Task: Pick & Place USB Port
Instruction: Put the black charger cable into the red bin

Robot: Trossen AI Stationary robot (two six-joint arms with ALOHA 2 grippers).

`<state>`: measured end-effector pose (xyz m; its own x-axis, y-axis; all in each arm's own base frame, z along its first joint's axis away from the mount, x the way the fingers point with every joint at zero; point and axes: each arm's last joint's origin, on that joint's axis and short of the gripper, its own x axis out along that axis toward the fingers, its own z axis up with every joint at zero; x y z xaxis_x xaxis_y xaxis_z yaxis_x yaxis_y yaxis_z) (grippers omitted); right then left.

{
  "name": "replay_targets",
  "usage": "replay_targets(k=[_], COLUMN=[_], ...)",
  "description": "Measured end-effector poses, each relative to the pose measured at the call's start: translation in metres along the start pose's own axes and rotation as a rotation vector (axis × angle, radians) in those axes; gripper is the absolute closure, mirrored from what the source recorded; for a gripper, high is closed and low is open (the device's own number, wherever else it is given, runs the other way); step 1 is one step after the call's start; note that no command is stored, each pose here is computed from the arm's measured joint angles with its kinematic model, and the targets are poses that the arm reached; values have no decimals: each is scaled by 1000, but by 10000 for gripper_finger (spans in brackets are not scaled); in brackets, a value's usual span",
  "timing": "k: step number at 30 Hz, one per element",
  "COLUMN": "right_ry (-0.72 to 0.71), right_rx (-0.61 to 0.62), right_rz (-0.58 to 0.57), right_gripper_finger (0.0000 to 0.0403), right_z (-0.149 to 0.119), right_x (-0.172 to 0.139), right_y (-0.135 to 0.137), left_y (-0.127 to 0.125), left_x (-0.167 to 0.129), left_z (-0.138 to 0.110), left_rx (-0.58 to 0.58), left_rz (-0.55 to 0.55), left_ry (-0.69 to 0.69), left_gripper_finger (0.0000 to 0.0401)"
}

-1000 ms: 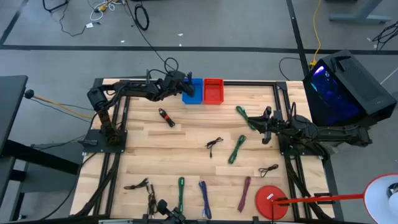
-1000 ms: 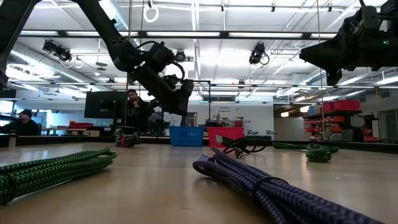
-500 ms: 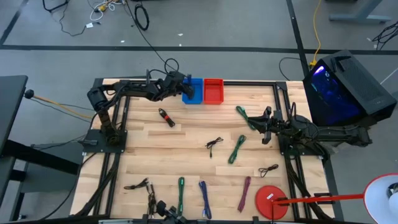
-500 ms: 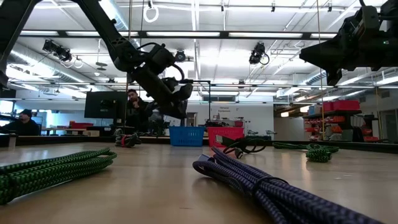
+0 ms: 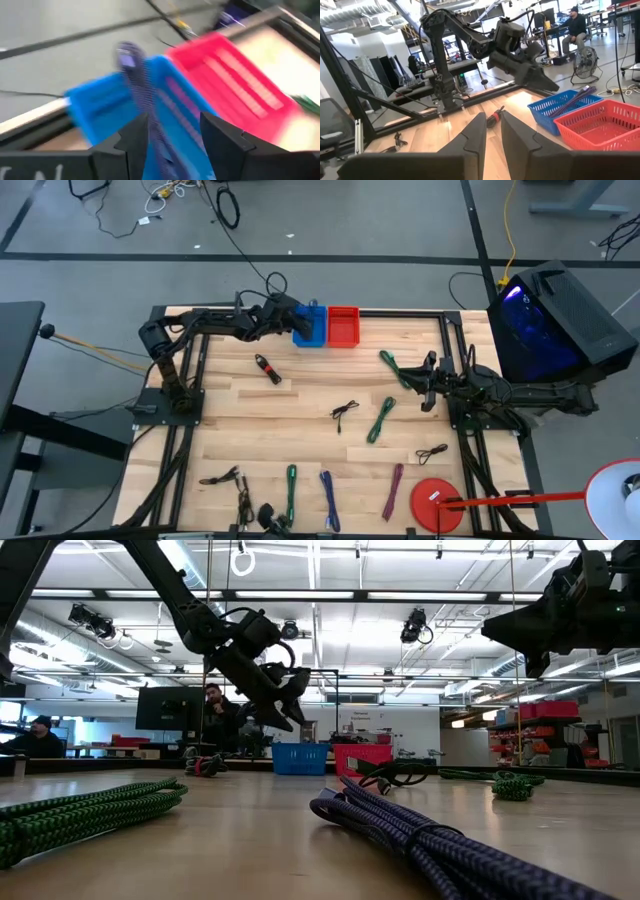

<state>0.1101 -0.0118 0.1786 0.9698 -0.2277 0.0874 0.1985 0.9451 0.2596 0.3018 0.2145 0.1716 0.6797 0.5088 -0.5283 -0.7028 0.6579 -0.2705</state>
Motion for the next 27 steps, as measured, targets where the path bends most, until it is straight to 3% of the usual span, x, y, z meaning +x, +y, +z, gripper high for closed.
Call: replay_targets(k=[4, 9, 12, 15, 18, 23, 27], right_ry=[1, 7, 7, 6, 6, 7, 7], right_rx=[0, -1, -1, -1, -1, 7, 22], right_rz=[1, -1, -1, -2, -2, -3, -3], right_gripper_finger=[340, 340, 340, 340, 340, 340, 340], right_z=[0, -1, -1, -1, -1, -1, -1], right_x=[0, 0, 0, 0, 0, 0, 0], right_y=[0, 0, 0, 0, 0, 0, 0], left_y=[-9, -27, -43, -61, -78, -101, -105], left_x=[-16, -48, -68, -81, -93, -103, -98], left_z=[5, -4, -14, -29, -43, -65, -75], left_rx=[167, 468, 577, 715, 957, 1383, 1466], left_rz=[-149, -185, -224, -227, -226, -234, -191], left_ry=[185, 575, 803, 928, 999, 986, 910], left_gripper_finger=[229, 243, 245, 245, 245, 245, 242])
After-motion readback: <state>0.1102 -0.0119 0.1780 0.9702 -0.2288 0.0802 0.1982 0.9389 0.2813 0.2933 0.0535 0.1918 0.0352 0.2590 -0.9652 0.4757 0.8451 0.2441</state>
